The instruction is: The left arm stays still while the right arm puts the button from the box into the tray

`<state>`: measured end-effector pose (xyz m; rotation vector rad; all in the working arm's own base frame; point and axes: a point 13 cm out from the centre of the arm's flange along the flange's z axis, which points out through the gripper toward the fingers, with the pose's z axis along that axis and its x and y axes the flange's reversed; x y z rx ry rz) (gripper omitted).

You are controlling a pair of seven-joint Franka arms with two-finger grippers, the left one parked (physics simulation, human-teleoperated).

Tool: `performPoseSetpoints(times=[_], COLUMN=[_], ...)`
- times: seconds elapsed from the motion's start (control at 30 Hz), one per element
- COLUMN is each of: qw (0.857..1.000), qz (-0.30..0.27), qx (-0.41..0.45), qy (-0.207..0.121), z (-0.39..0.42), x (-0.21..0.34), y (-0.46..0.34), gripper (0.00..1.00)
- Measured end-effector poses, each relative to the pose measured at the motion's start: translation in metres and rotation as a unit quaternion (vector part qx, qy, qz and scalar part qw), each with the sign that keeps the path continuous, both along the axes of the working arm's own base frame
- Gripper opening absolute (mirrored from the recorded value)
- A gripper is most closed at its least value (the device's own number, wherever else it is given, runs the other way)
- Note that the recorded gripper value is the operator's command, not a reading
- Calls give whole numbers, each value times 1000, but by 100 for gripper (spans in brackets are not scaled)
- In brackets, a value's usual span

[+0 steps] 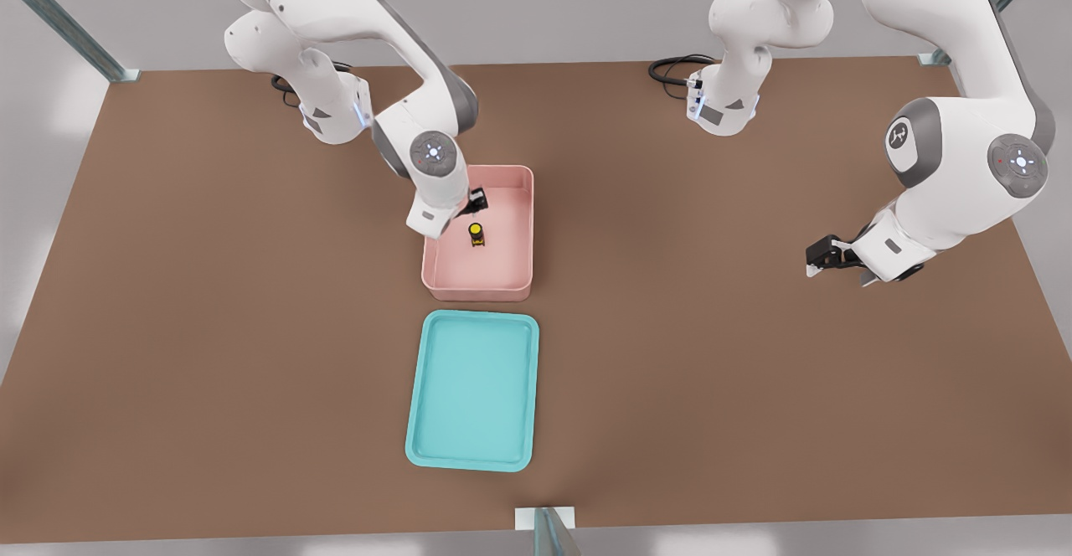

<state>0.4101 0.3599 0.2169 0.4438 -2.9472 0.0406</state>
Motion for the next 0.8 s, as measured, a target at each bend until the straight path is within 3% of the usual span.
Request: performPoseSetpoints(times=[0.37, 0.8], qw=[995, 990], qz=[-90, -140], qx=[17, -2], qy=[-37, -10], z=[-59, -95], x=[15, -24], y=[24, 34], gripper=[96, 96])
